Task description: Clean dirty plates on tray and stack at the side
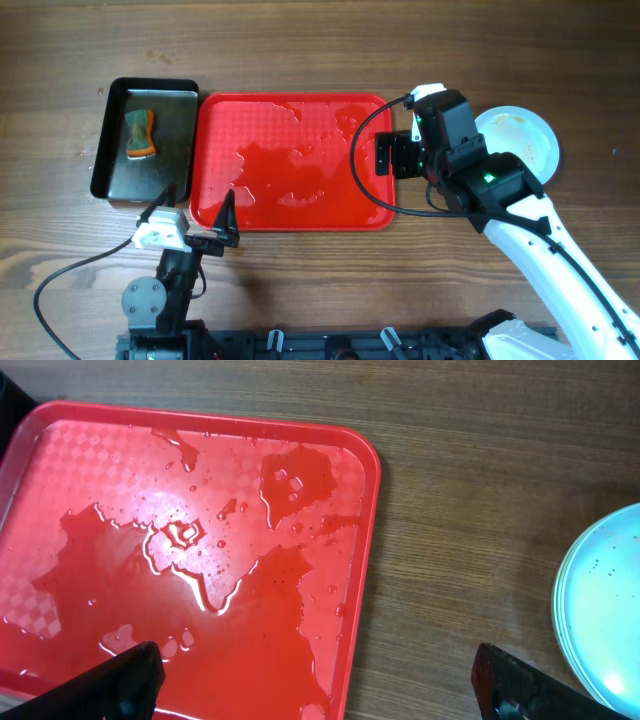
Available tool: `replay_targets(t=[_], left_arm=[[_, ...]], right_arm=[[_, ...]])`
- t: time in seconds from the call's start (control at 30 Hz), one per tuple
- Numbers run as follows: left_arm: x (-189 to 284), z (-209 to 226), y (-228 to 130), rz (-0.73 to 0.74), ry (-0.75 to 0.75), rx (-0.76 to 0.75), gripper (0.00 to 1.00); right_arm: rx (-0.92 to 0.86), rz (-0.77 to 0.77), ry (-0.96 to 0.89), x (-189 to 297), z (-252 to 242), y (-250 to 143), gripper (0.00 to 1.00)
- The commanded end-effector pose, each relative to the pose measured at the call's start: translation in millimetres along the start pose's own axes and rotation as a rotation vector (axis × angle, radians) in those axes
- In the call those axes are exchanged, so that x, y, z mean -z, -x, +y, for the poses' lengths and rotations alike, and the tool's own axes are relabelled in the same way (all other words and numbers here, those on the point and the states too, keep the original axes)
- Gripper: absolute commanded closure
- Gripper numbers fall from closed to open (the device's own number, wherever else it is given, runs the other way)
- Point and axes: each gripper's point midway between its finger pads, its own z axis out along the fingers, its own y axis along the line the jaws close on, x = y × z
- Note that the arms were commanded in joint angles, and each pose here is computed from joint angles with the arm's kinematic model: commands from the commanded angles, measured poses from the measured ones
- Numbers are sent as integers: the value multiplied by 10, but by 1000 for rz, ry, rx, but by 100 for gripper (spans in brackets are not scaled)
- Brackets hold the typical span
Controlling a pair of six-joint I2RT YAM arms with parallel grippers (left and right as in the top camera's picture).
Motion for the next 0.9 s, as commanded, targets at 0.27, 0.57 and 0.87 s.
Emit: replay_targets(t=[0.27, 0.57, 0.87], left_arm=[[18, 358, -246, 36, 193, 154, 0], [15, 347, -248, 40, 186, 126, 0], [15, 347, -248, 40, 186, 126, 0]], right_arm=[[18, -24, -13, 25, -1, 91, 0], [17, -24, -13, 25, -1, 91, 0], [17, -24, -13, 25, -1, 91, 0]])
